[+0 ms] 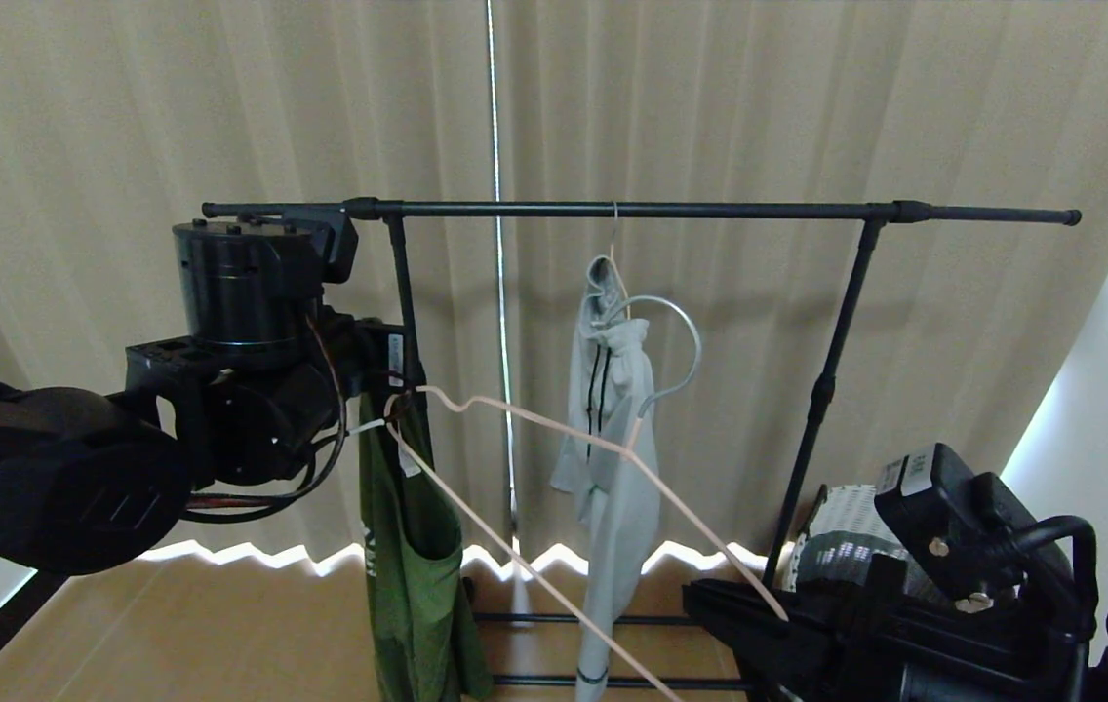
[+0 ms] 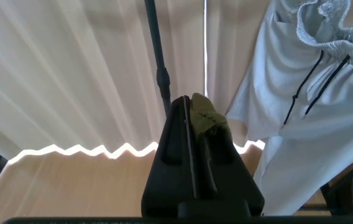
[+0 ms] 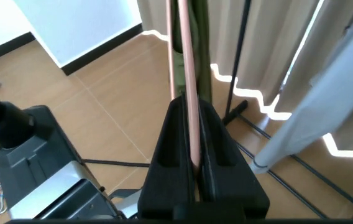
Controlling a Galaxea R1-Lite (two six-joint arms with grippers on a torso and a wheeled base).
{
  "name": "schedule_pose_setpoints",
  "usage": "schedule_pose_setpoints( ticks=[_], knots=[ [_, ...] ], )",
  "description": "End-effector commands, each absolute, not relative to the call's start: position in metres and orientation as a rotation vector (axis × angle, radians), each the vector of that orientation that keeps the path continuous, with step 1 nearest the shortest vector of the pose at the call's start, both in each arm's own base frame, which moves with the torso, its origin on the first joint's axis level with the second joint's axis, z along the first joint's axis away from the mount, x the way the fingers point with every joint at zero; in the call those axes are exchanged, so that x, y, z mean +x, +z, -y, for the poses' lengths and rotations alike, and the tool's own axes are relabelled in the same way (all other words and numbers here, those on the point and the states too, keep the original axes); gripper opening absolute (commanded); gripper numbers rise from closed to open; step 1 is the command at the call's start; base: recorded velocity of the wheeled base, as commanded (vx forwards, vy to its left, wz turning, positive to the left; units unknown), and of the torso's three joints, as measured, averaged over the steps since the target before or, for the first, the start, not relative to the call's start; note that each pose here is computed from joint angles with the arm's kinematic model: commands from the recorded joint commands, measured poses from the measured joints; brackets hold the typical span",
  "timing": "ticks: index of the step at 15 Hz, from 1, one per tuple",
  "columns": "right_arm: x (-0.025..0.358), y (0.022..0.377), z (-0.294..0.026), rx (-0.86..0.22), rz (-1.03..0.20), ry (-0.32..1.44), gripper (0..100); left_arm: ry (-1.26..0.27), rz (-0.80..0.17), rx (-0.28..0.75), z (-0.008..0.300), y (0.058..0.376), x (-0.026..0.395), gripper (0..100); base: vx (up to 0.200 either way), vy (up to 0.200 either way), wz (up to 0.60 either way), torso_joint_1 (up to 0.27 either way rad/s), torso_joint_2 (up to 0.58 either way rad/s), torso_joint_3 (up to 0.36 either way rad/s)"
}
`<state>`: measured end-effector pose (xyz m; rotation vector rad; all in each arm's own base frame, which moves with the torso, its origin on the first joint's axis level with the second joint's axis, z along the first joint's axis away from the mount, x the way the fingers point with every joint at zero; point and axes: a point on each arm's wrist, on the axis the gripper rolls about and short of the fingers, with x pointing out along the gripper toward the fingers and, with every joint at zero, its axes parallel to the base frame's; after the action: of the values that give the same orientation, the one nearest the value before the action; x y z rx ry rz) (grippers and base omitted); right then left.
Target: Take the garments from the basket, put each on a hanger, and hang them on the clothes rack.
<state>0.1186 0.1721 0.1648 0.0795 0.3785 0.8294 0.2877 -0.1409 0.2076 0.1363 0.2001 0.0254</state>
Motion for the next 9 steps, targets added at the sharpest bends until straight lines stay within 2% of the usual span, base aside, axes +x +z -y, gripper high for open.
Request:
schedule_pose_setpoints(
  ticks=[1,5,9],
  knots=[
    [0.12,0.164,-0.175,0.076,-0.382,0.827,0,0.02,-0.2,0.137,0.142,0.208,0.285,0,0.0,0.0,0.0,0.0,0.0,0.0],
    [0.142,0.159,-0.186,0.076,-0.404,0.773,0,0.017,-0.188,0.132,0.141,0.212,0.281,0,0.0,0.0,0.0,0.0,0.0,0.0],
    [0.161,0.152,-0.202,0.095,-0.365,0.759,0,0.02,-0.196,0.137,0.139,0.21,0.277,0,0.0,0.0,0.0,0.0,0.0,0.0]
  ],
)
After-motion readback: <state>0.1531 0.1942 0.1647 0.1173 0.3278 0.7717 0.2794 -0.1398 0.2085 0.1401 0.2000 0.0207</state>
